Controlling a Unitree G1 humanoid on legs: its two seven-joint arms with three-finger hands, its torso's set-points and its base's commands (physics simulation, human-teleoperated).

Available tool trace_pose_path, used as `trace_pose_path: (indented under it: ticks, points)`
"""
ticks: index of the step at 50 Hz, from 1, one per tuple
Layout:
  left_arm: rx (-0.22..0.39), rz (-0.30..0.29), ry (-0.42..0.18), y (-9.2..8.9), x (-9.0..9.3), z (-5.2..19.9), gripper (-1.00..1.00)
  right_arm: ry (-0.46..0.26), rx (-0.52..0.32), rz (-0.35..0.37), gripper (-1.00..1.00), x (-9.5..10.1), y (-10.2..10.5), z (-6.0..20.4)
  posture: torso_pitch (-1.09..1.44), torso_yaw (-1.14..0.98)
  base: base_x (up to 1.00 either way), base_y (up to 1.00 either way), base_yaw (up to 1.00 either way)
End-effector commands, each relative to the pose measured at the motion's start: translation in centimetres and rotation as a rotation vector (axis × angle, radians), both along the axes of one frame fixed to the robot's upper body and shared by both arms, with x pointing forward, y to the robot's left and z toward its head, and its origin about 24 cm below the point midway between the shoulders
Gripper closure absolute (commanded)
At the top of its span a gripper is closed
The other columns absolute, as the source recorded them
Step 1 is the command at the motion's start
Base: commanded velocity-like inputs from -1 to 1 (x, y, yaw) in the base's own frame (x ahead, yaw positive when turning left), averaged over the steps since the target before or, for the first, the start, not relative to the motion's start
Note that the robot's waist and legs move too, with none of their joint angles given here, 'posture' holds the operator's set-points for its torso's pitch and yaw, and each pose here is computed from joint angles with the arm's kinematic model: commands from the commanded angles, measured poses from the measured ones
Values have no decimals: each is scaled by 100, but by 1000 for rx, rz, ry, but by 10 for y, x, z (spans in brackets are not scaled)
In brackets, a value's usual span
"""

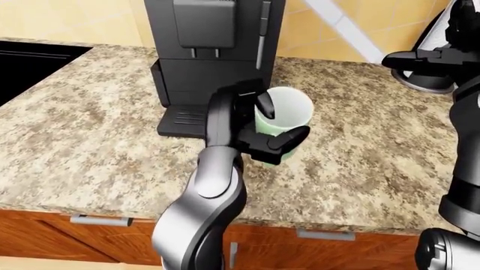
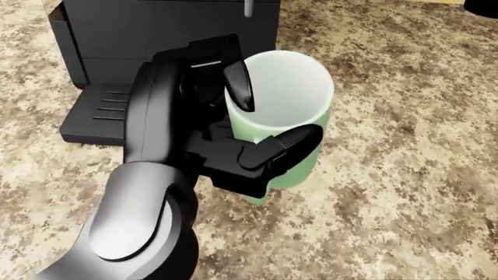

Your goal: Pick the mug from under the coffee machine dispenser and place it on the counter.

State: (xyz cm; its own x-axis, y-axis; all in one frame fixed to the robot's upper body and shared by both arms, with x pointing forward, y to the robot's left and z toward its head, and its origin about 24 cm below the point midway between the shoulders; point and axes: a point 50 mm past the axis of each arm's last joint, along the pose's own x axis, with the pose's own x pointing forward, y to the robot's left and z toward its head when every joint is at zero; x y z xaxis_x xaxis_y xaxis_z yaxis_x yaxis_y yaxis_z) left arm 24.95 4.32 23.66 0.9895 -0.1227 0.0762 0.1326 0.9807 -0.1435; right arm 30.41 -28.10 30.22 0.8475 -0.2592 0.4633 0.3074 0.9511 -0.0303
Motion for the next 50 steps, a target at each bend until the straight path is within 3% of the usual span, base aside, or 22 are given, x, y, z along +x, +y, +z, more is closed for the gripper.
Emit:
trace_pose_path:
  ticks: [1, 11, 25, 36, 50]
  points:
    - [-42, -25, -76, -2, -6, 12, 100, -89, -26, -8, -100, -9, 0, 18, 0, 0, 0, 0, 0]
    - [-16, -78, -47, -8, -9, -1, 100, -88, -25, -8, -100, -9, 0, 20, 0, 0, 0, 0, 0]
    - [-8, -106, -15, -8, -6, -18, 100, -88, -25, -9, -100, -9, 0, 21, 0, 0, 0, 0, 0]
    - [12, -154, 22, -11, -17, -32, 100, -87, -26, -9, -100, -9, 0, 20, 0, 0, 0, 0, 0]
    - [32, -155, 22, -8, -15, -38, 100, -87, -27, -8, -100, -9, 0, 20, 0, 0, 0, 0, 0]
